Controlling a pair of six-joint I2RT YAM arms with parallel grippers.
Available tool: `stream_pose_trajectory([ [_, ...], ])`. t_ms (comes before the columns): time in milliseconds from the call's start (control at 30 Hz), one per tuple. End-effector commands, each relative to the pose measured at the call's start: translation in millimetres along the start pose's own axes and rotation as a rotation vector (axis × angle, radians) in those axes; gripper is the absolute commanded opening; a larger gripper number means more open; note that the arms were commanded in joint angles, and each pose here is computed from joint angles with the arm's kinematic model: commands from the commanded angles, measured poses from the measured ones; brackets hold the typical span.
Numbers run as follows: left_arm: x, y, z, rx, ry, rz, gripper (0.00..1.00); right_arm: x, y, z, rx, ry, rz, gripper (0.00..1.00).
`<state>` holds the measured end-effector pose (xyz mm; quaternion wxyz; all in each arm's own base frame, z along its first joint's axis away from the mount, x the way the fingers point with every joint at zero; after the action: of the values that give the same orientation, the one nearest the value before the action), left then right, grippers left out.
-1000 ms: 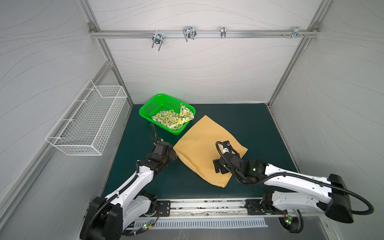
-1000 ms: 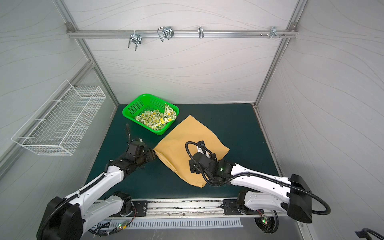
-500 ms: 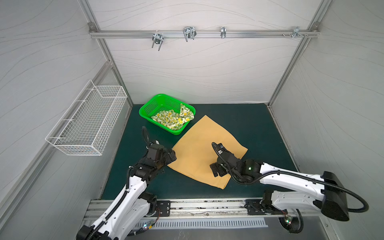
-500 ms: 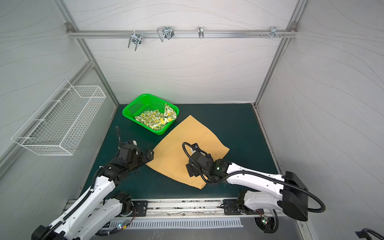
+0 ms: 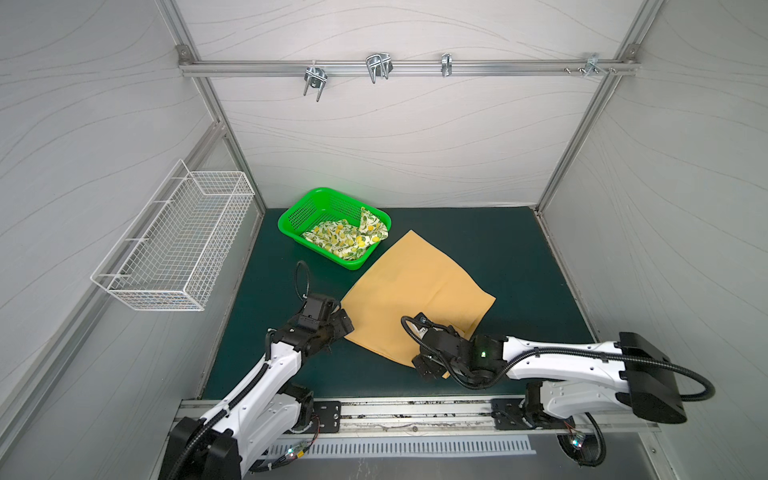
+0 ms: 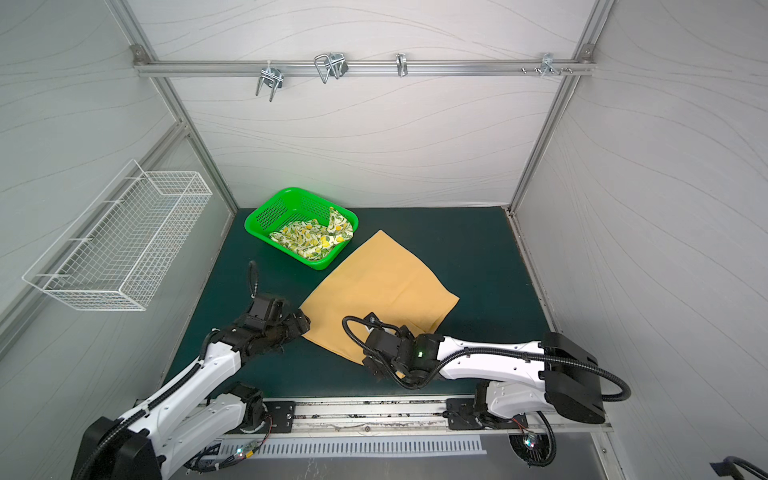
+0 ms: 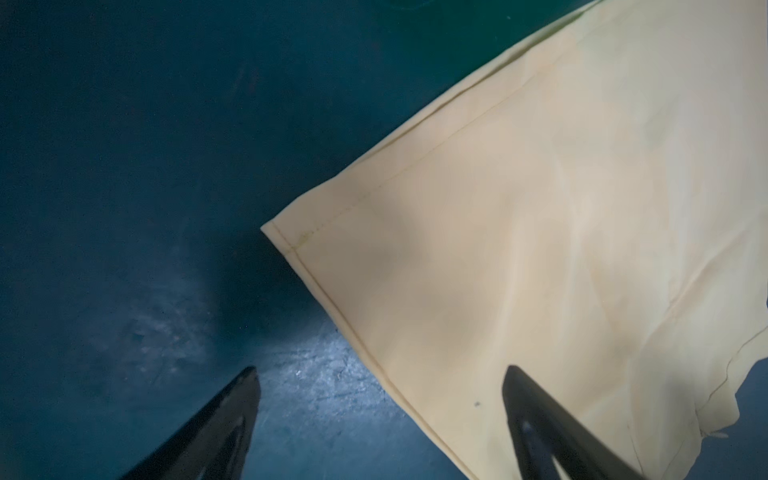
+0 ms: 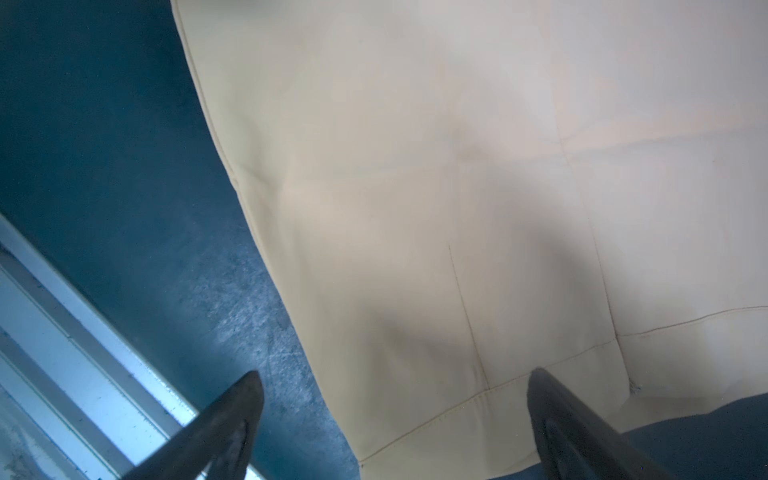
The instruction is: Fold and stack the skirts
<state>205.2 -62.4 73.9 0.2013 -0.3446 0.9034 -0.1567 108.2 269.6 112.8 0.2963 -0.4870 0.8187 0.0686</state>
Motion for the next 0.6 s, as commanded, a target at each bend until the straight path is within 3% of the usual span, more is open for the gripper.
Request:
stream_pose_trajectory([
  [0, -6.2, -2.6, 9.6, 0.001, -0.022, -0.034, 0.82, 0.5, 1.3, 0.9, 0.015, -0.008, -0.009, 0.99],
  [267, -3.1, 4.2, 31.9, -0.046, 0.006, -0.043, 0.58, 3.2, 1.8, -4.3, 0.015, -0.017, 0.001, 0.99],
  [567, -10.3, 14.2, 40.9, -0.091, -0.005, -0.057, 0.49, 8.2, 2.3, -6.0, 0.016, -0.008, 0.001, 0.99],
])
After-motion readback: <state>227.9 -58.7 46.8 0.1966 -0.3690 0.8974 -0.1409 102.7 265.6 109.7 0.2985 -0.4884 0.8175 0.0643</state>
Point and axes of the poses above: each gripper's point midway between its finger pads, its own z axis out along the fingers, its own y axis along the line the jaws close on, x = y × z, the point moved 3 cm from there along -z, back along the fingers, and after that the axes turned 15 degrees about -z, right-handed, at the moved point
